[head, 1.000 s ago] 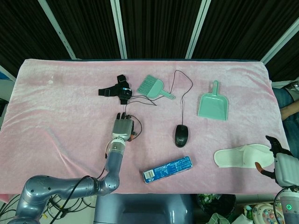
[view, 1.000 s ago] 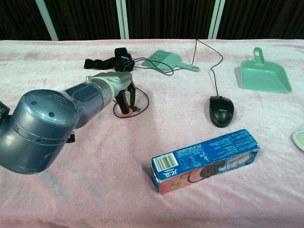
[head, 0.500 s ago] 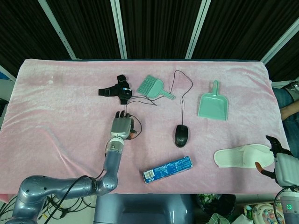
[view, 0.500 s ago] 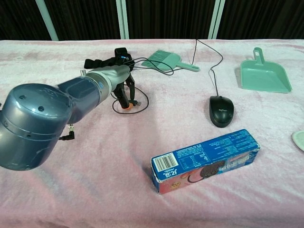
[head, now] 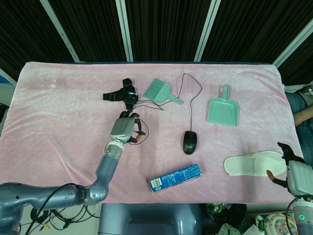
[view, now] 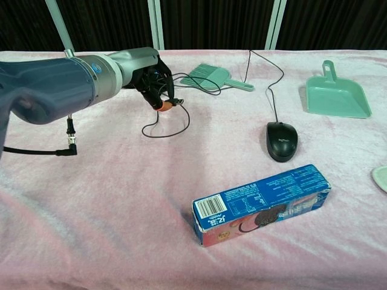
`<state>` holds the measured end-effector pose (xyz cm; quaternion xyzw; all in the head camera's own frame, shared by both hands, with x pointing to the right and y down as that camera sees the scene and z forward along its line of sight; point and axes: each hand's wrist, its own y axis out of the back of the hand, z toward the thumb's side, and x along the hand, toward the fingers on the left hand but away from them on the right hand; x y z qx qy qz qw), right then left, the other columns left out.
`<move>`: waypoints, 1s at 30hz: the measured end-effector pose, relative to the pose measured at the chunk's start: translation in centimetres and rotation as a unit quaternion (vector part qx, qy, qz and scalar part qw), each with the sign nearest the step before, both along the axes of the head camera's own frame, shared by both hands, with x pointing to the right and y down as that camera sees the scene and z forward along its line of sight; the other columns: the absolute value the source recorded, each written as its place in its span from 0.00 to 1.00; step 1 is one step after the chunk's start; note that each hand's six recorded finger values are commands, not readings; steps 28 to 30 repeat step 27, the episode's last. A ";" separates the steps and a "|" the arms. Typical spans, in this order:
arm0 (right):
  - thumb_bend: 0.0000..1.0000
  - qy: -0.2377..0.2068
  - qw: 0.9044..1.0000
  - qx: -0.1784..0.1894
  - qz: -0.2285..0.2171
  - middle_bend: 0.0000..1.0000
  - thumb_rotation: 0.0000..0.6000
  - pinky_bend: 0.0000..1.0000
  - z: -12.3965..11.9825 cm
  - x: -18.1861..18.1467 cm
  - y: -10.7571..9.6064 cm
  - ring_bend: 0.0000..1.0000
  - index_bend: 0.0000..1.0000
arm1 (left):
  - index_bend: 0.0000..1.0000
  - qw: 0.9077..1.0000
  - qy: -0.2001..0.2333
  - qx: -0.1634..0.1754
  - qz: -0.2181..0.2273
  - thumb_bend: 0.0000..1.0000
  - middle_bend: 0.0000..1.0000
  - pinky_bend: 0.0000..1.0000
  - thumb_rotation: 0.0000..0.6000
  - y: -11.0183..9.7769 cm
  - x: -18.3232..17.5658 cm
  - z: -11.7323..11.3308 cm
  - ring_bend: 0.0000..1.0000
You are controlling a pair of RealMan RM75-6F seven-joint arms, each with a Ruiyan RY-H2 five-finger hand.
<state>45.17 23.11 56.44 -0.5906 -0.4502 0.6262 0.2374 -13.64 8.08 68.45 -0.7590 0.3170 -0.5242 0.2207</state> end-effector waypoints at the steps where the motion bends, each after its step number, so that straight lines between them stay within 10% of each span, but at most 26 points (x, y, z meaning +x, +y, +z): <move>1: 0.16 0.001 1.000 0.000 0.000 0.13 1.00 0.28 0.0 0.0 0.0 0.33 0.13 | 0.59 1.000 0.007 0.000 0.004 0.45 0.19 0.00 1.00 0.0 0.1 -0.3 0.00; 18: 0.16 0.003 1.000 0.000 -0.001 0.13 1.00 0.28 0.0 0.0 0.0 0.33 0.13 | 0.62 0.973 0.197 -0.002 0.120 0.45 0.20 0.00 1.00 2.1 0.4 -8.2 0.00; 30: 0.16 0.003 1.000 0.000 0.000 0.13 1.00 0.28 0.0 0.0 0.0 0.33 0.13 | 0.62 0.964 0.220 -0.029 0.149 0.45 0.20 0.00 1.00 3.8 -1.1 -10.3 0.00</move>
